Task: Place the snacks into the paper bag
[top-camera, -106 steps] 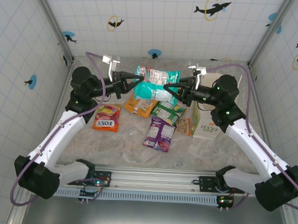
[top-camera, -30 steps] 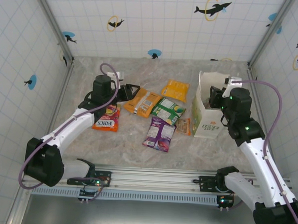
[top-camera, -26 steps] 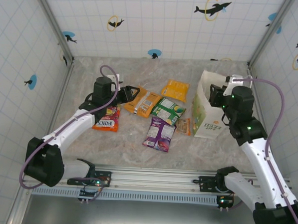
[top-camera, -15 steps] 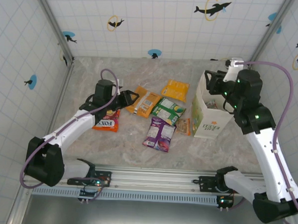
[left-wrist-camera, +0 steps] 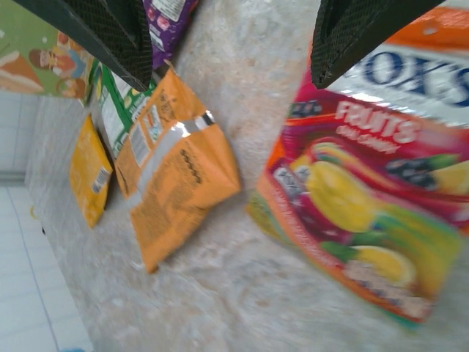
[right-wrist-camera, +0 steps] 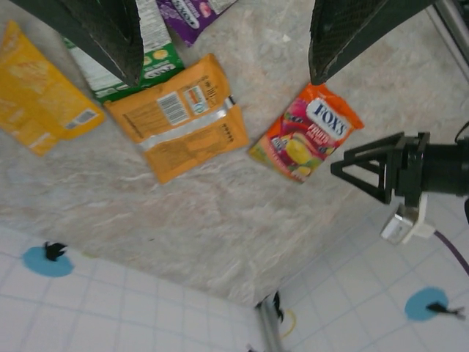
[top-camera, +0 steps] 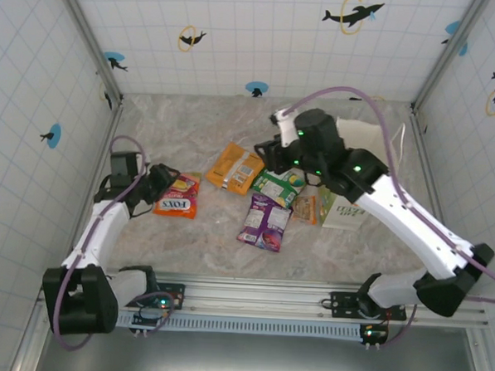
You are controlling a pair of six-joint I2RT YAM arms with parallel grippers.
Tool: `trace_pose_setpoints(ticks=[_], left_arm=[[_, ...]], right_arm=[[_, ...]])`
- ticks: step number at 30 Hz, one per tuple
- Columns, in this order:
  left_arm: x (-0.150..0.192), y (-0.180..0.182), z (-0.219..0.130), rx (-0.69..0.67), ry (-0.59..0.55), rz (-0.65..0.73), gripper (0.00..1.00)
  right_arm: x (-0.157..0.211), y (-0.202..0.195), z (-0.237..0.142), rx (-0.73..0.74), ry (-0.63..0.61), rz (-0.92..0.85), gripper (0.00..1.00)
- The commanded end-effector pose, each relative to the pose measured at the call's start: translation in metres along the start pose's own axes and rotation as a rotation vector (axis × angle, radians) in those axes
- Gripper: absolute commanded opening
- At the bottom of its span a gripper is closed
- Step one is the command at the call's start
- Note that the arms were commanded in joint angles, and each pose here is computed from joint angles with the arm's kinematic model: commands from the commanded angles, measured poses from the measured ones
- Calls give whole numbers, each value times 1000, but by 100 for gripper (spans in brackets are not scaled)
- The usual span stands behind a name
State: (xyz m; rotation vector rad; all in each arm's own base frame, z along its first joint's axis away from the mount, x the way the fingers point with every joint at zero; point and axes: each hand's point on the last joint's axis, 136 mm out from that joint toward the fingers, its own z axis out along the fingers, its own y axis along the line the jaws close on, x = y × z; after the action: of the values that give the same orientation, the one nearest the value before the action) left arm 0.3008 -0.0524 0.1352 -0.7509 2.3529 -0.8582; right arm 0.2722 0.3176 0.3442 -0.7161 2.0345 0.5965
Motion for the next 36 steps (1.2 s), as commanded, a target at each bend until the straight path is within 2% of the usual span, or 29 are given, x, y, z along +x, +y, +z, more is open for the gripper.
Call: trace_pose_setpoints(ticks=[1, 8, 15, 23, 32, 36], left_arm=[[12, 28, -9, -32, 42, -90, 59], [12, 62, -16, -49, 20, -192, 60], [21, 84, -14, -83, 29, -257, 61], [28, 111, -15, -167, 2, -304, 63], [28, 119, -4, -127, -23, -330, 61], [27, 121, 0, -120, -25, -333, 60]], right_arm=[[-6, 31, 14, -64, 22, -63, 62], [10, 95, 65, -248, 81, -89, 63], [45, 125, 129, -276, 205, -152, 63], [73, 140, 201, -278, 275, -183, 63], [103, 129, 255, -246, 314, -133, 62], [130, 120, 278, -236, 361, -100, 61]])
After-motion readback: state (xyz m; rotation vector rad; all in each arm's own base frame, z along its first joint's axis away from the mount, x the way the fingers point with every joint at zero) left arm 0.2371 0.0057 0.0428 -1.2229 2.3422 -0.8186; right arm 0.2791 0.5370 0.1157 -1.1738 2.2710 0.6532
